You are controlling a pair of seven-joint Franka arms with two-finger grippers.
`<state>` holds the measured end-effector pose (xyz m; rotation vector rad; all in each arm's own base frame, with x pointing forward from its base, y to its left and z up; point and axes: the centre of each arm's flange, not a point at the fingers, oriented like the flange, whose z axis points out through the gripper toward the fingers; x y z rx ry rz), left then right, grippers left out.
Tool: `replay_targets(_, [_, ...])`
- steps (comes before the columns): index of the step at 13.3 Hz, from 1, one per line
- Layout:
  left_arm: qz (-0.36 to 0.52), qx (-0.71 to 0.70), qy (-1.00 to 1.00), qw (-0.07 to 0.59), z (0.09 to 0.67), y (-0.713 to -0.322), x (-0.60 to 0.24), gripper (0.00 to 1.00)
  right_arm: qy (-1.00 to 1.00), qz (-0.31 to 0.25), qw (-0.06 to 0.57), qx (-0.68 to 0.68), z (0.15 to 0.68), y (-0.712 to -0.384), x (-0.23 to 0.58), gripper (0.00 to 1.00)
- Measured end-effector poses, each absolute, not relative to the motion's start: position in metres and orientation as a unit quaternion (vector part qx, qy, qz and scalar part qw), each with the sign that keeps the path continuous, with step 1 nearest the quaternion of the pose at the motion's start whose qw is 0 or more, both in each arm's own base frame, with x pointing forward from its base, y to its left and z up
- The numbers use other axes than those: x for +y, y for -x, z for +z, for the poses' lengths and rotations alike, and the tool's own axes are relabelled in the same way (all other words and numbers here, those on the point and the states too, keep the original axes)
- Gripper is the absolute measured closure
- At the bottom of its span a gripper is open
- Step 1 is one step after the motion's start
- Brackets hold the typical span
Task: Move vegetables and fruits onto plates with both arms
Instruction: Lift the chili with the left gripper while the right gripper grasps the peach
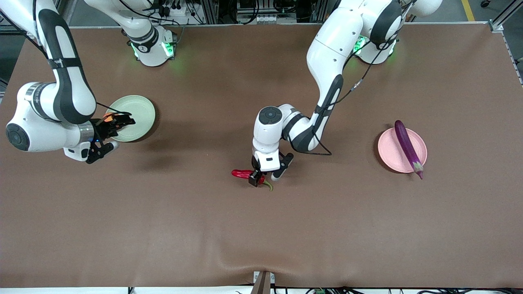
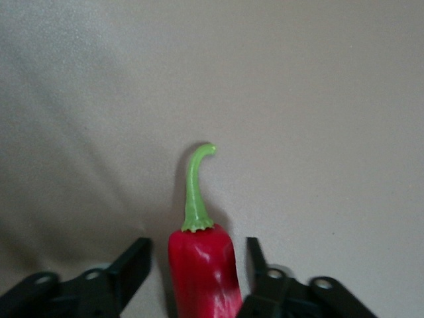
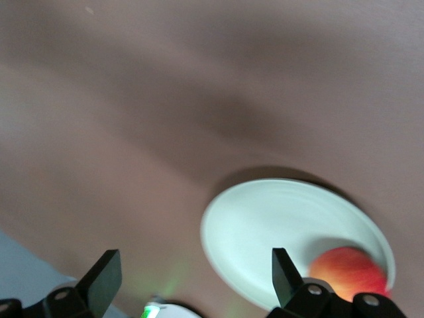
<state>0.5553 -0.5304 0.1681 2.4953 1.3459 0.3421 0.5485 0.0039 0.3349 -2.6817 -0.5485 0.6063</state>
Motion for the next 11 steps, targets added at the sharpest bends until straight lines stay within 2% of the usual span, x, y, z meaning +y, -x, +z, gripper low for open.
replay_targets(2, [0.133,0.466,-0.862,0.147,0.178,-0.564,-0.528,0.64,0.95,0.219,0.151,-0.162,0.362,-0.559,0.049,0.0])
replay_targets(5, [0.169,0.475,-0.846,0.175,0.241,-0.595,-0.514,0.66,0.956,0.23,0.133,-0.121,0.377,-0.554,0.133,0.0])
replay_targets(8, [0.213,0.496,-0.817,0.203,0.345,-0.629,-0.48,0.66,0.961,0.239,0.123,-0.059,0.377,-0.543,0.183,0.0])
replay_targets(11, [0.265,0.531,-0.78,0.197,0.443,-0.666,-0.402,0.66,0.968,0.212,0.114,0.072,0.368,-0.538,0.253,0.0])
